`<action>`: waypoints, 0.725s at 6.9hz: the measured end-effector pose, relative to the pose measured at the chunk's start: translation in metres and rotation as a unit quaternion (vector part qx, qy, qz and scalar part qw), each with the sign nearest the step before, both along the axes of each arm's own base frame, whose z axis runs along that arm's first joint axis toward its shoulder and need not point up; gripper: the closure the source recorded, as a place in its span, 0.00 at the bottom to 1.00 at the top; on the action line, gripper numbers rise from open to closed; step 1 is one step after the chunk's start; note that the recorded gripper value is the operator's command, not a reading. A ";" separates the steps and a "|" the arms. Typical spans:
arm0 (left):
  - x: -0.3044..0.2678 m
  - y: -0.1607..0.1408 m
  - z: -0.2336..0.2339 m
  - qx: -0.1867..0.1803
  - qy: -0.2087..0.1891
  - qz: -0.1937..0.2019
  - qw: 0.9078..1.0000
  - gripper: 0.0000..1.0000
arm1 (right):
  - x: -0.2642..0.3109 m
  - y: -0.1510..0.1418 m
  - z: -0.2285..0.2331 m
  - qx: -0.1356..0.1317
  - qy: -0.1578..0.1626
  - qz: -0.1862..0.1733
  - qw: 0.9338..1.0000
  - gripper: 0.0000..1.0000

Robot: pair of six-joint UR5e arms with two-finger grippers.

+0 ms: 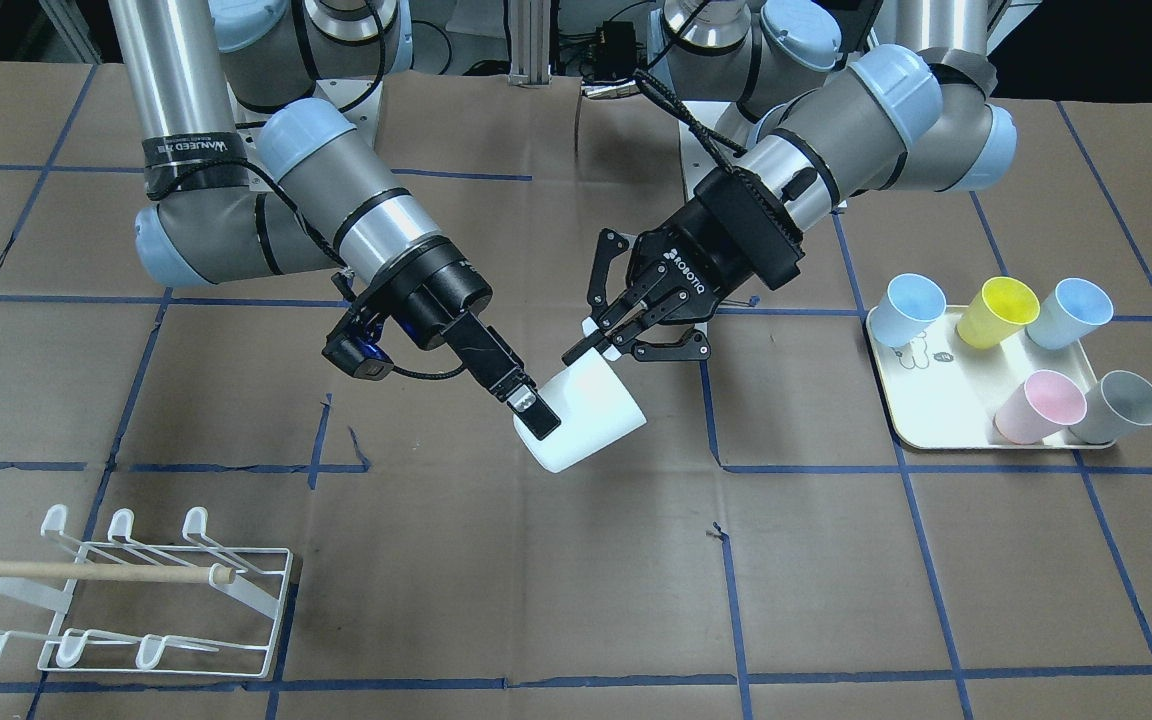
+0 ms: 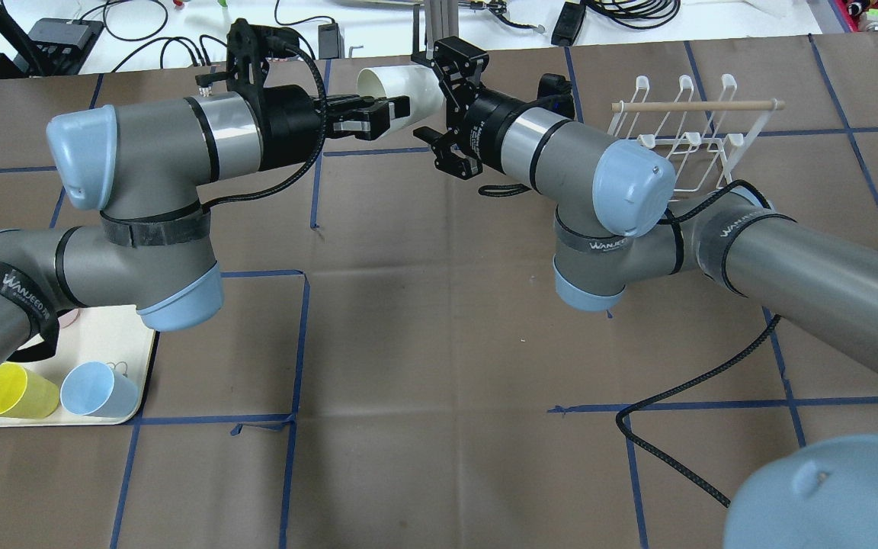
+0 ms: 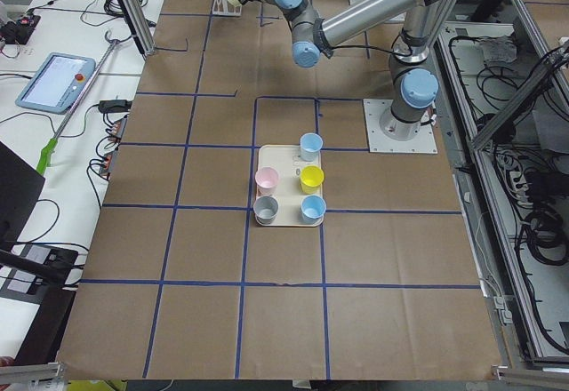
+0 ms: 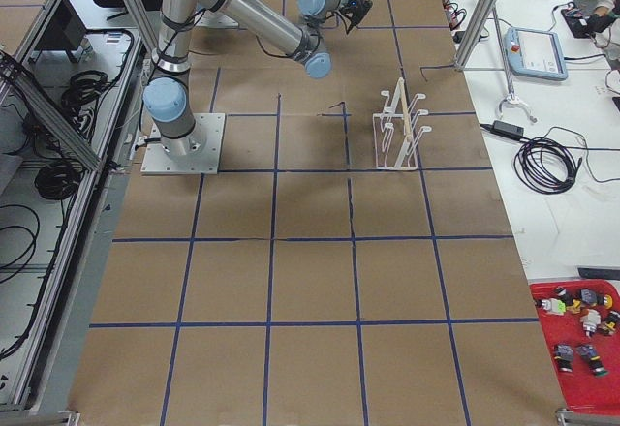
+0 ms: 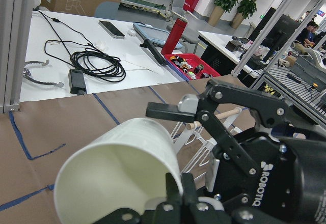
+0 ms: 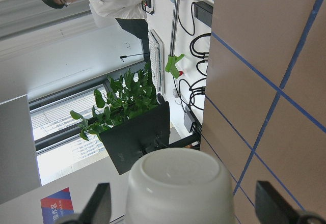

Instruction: Transfer IKEA cup to right arm and place on rack

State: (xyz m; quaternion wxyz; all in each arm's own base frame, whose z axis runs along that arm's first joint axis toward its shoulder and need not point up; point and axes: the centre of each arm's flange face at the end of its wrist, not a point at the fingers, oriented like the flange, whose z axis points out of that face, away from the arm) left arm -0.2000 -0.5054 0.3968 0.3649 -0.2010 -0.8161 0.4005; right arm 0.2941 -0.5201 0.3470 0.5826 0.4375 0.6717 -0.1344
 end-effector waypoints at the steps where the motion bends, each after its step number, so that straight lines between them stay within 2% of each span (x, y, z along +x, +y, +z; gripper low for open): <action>1: 0.000 0.000 0.000 0.001 0.000 0.000 1.000 0.99 | 0.004 0.002 0.001 0.003 -0.004 0.002 1.000 0.02; 2: 0.000 0.000 0.000 0.001 0.001 0.000 1.000 0.99 | 0.006 0.003 0.001 0.006 -0.006 0.003 1.000 0.03; 3: 0.000 0.000 0.000 0.001 0.001 0.000 1.000 0.99 | 0.007 0.003 0.001 0.007 -0.007 0.003 1.000 0.15; 5: -0.001 0.000 0.000 0.002 0.001 0.000 1.000 0.99 | 0.008 0.003 0.000 0.008 -0.008 0.006 1.000 0.32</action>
